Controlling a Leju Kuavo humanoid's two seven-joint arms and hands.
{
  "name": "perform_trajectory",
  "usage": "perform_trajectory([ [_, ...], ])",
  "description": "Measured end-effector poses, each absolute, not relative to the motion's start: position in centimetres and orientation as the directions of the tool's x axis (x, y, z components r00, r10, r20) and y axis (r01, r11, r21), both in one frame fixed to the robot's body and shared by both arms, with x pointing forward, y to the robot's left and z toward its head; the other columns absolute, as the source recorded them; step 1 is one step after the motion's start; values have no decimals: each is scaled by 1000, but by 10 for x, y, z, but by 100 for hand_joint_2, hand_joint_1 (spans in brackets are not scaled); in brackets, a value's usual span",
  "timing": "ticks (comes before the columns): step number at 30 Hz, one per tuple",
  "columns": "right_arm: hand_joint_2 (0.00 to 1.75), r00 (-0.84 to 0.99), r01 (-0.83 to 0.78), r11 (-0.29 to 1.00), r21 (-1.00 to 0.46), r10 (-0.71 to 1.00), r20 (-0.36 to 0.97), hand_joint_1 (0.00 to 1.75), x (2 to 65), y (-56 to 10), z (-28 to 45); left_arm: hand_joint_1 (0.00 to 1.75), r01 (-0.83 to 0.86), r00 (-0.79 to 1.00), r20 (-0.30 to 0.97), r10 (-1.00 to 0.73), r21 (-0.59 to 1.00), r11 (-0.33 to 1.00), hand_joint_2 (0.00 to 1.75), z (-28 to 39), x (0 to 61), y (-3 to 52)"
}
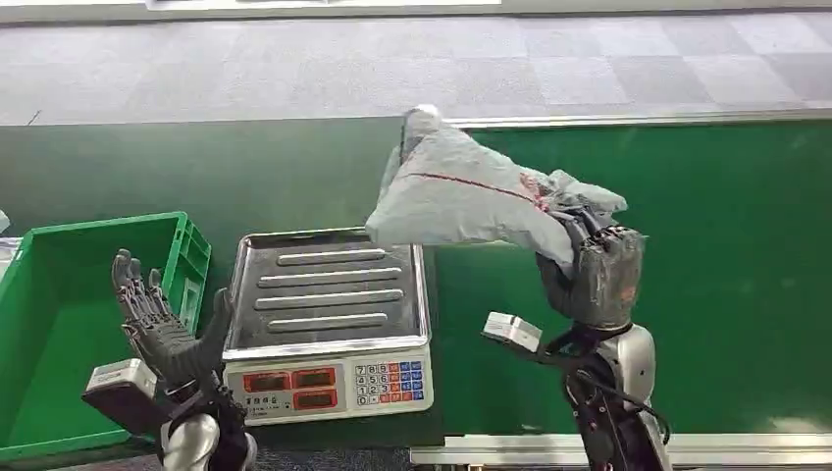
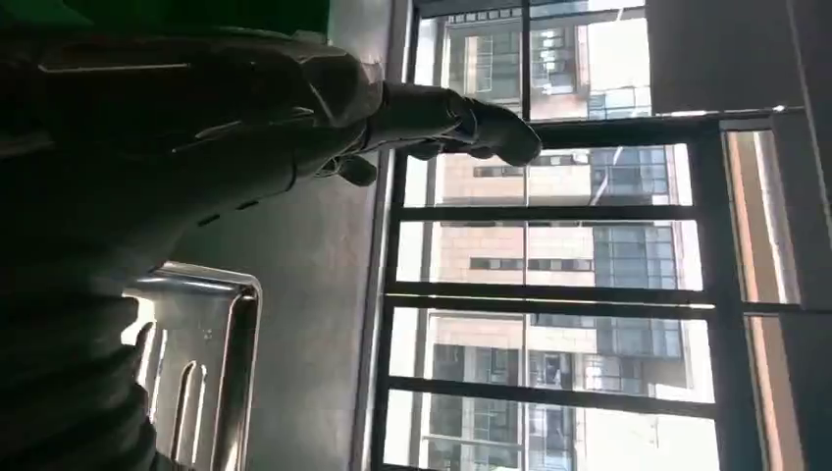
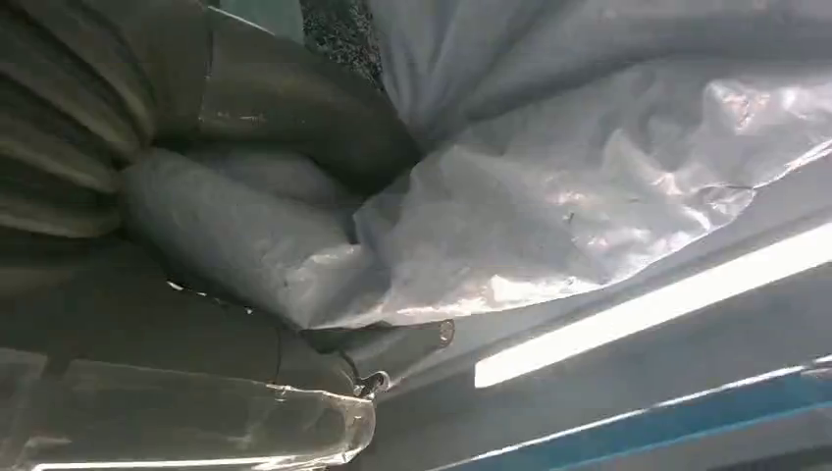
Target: Moved the parcel from conveyor to table for the left to box.
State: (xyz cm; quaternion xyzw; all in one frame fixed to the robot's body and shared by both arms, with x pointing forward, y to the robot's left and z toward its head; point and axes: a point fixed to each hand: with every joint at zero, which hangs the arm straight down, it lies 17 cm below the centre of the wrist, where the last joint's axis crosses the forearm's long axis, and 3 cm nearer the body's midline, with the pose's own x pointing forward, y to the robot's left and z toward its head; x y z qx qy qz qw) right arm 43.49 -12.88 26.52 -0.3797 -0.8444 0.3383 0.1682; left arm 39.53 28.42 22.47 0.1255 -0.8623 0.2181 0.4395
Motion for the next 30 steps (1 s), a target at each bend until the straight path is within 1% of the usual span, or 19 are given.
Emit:
perform_trajectory([
  [4, 175, -766, 422, 406, -810, 637, -80, 175, 438, -57, 237, 0, -403, -596, 803, -19, -278, 872, 175, 231, 398, 284],
  [7, 175, -836, 319, 329, -889, 540, -100, 175, 436, -12, 197, 0, -395, -604, 797, -5, -294, 870, 175, 235, 400, 283],
  [10, 175, -889, 207, 248, -946, 451, -76, 175, 428, 19, 159, 0, -394, -614, 789, -2, -304, 867, 175, 240, 403, 284],
  [12, 175, -913, 108, 161, -981, 408, -34, 175, 420, 34, 125, 0, -393, -620, 785, -1, -309, 866, 175, 243, 405, 284],
  [15, 175, -910, -32, 4, -999, 413, 31, 175, 417, 38, 73, 0, -397, -621, 784, 0, -314, 862, 175, 245, 408, 285],
  [17, 175, -905, -77, -55, -995, 423, 47, 175, 415, 34, 51, 0, -399, -618, 786, 1, -315, 861, 175, 243, 408, 285],
  [21, 175, -898, -85, -85, -993, 438, 40, 175, 422, 30, 43, 0, -401, -614, 789, 2, -314, 860, 175, 241, 409, 284],
  [25, 175, -873, -34, -28, -999, 488, 16, 175, 433, 27, 54, 0, -406, -611, 792, 0, -313, 859, 175, 240, 409, 285],
  [26, 175, -869, -28, -20, -999, 494, 14, 33, 435, 27, 56, 0, -407, -610, 792, -1, -313, 858, 175, 240, 409, 285],
  [27, 175, -864, -22, -3, -1000, 503, 17, 10, 436, 26, 59, 0, -408, -610, 793, -1, -312, 858, 175, 240, 409, 285],
  [28, 175, -857, -13, 17, -1000, 515, 20, 10, 439, 25, 64, 0, -407, -609, 793, -1, -312, 858, 175, 239, 409, 285],
  [29, 175, -851, -5, 40, -999, 525, 25, 0, 442, 24, 68, 0, -408, -609, 793, -1, -312, 858, 175, 239, 408, 285],
  [30, 175, -845, 2, 65, -998, 534, 33, 0, 444, 23, 74, 0, -408, -608, 794, -1, -312, 858, 175, 239, 409, 285],
])
